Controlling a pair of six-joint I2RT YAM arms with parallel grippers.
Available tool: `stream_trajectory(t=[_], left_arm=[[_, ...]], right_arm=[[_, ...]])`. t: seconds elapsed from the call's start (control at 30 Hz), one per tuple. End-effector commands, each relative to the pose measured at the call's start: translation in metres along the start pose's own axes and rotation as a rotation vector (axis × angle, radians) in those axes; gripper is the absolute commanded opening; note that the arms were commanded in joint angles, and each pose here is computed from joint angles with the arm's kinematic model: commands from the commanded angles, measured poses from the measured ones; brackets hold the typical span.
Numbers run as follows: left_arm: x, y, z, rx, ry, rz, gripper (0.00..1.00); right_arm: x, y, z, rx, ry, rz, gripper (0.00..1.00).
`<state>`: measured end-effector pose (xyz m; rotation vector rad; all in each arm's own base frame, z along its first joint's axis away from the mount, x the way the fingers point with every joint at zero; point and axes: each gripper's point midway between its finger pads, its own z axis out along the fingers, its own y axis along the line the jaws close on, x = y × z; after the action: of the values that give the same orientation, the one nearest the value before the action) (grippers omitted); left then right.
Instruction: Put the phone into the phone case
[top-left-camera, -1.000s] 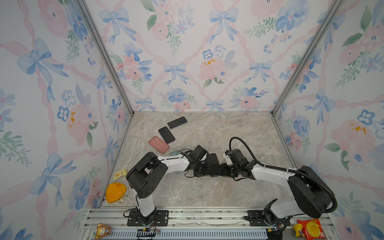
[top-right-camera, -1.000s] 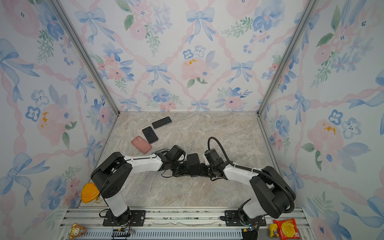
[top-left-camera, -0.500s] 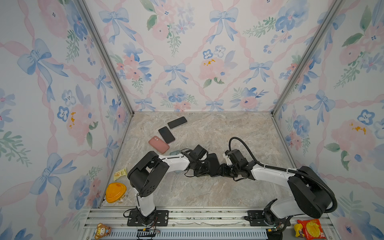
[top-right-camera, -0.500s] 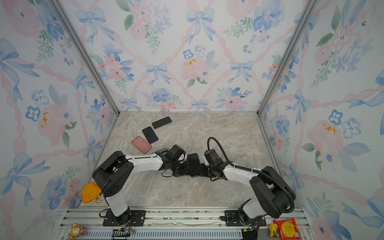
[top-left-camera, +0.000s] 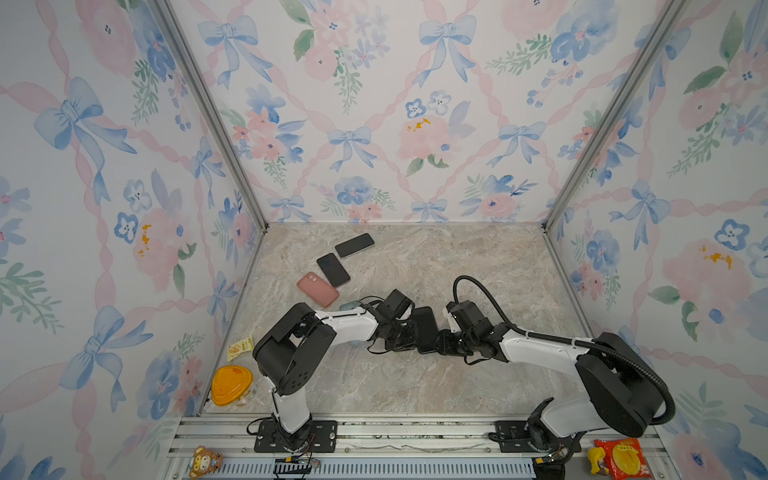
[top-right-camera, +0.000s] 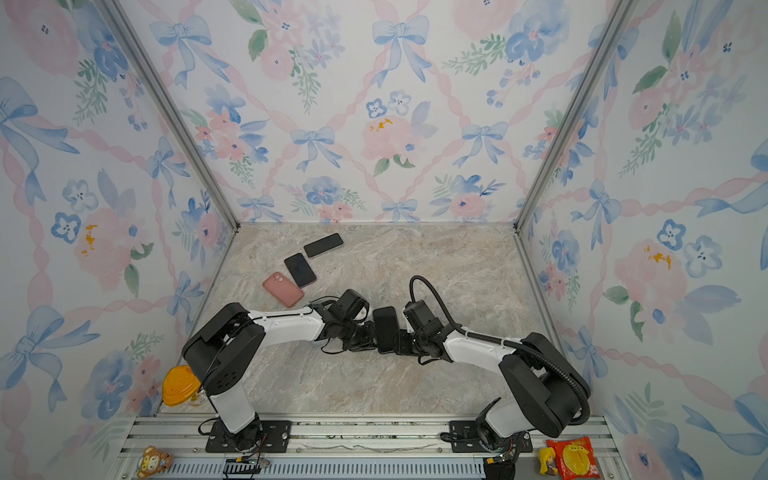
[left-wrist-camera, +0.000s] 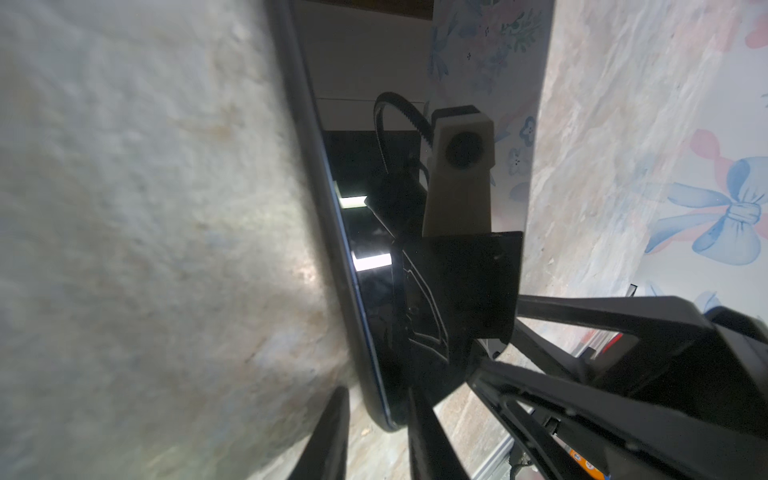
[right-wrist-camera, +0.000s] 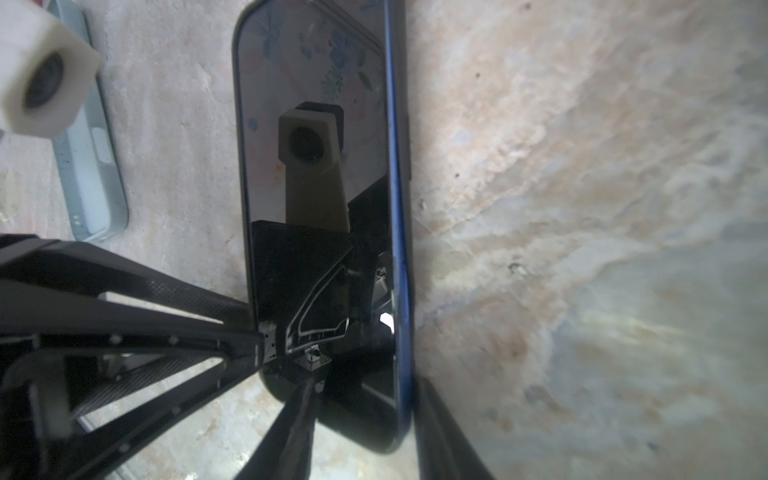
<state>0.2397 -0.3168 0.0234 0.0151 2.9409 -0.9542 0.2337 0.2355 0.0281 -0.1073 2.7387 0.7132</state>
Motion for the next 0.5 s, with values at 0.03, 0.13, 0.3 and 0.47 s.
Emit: stream_trajectory(t=[0.03,0.13,0.3,0.47], left_arm=[[0.011,0.037,0.006,-0.131,0.028,-0.025,0.25],[0.013,0.039,0.005,-0.132,0.03,-0.013,0.24],[0.016,0.036,0.0,-0.116,0.034,0.009,0.24],[0.014,0.031,-0.003,-0.107,0.019,0.043,0.19]], right_arm=[[0.008,-0.008,-0.001,0.075,0.031,-0.021,0.41],[0.015,-0.021,0.003,0.105,0.042,0.011,0.42],[0.009,-0.017,-0.009,0.119,0.031,-0.003,0.48],[0.005,-0.022,-0.019,0.183,0.017,-0.037,0.5]])
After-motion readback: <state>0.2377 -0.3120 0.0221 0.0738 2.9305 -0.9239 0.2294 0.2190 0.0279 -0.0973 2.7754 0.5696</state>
